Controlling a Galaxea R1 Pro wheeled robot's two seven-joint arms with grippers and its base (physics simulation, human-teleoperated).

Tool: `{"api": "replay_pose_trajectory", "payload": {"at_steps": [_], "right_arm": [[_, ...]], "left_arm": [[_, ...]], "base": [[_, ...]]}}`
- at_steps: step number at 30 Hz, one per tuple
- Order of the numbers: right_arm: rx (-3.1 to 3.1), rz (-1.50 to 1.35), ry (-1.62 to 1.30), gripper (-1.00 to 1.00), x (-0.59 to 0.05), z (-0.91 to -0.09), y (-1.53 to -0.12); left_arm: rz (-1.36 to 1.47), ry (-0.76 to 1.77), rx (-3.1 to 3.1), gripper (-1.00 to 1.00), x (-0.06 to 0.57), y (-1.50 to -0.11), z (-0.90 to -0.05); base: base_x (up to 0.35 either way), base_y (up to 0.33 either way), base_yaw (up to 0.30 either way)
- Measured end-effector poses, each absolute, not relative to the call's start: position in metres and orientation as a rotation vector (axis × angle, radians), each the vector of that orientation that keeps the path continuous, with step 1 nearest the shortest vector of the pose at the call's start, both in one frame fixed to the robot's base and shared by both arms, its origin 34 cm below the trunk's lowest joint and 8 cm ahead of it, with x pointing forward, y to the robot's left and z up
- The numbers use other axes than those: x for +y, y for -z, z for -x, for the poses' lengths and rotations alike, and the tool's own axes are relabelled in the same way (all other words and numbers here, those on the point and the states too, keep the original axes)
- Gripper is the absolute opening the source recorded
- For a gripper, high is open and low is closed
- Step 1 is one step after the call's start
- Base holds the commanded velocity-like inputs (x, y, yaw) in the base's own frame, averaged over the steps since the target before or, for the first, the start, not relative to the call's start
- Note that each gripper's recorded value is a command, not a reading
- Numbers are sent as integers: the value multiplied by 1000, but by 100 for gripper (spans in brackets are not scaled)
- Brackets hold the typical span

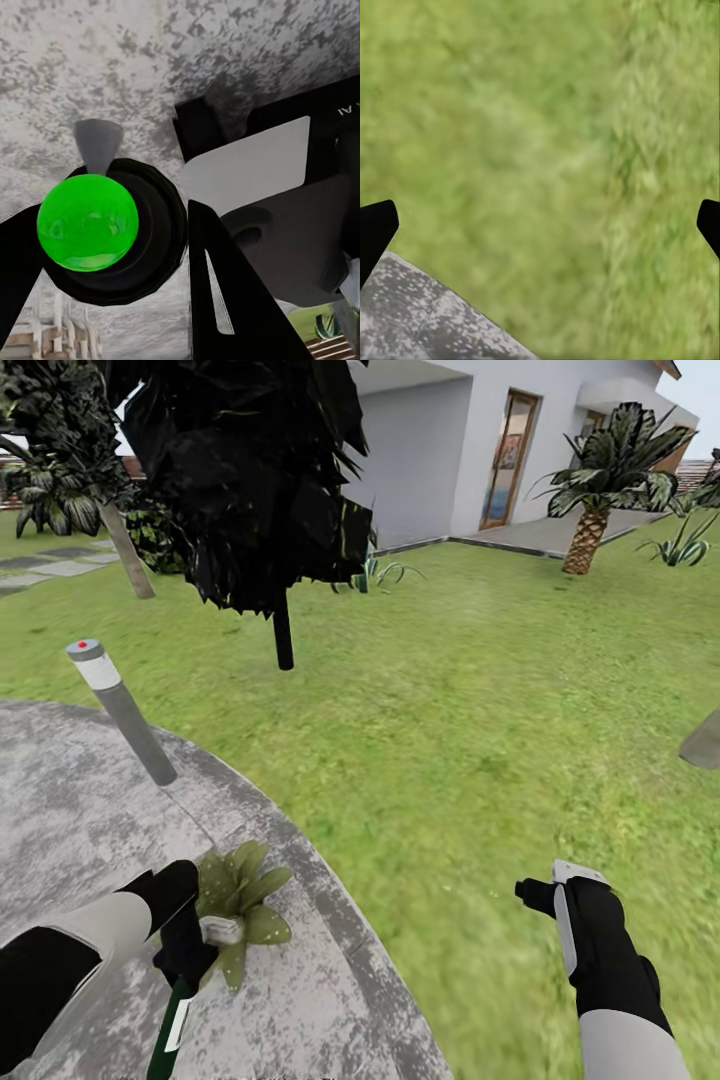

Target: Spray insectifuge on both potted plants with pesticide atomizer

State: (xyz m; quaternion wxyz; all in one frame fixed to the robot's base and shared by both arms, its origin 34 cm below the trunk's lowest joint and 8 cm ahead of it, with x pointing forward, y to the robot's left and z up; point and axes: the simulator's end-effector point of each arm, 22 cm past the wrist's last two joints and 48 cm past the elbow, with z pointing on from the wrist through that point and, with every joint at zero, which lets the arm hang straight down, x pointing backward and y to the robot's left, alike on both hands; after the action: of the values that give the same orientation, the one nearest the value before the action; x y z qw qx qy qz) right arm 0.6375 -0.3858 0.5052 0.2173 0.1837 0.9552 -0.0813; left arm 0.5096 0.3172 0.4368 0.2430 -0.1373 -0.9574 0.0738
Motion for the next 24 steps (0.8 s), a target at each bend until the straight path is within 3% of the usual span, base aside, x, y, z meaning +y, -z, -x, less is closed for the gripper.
{"api": "replay_pose_trajectory", "payload": {"at_steps": [6,17,24], "right_arm": [[2648,-509,225,100,-386,-637,-504],[2648,-509,226,100,-386,-637,-504],[2648,-509,225,100,-386,-637,-504]], "left_arm": [[372,-209,-2615,-100,315,-436,-509],[372,-207,-2613,-100,315,-436,-509],[377,-202,-2612,-100,316,-436,-509]], "base": [[0,-5,257],[80,-133,31],[83,-69,160]]}}
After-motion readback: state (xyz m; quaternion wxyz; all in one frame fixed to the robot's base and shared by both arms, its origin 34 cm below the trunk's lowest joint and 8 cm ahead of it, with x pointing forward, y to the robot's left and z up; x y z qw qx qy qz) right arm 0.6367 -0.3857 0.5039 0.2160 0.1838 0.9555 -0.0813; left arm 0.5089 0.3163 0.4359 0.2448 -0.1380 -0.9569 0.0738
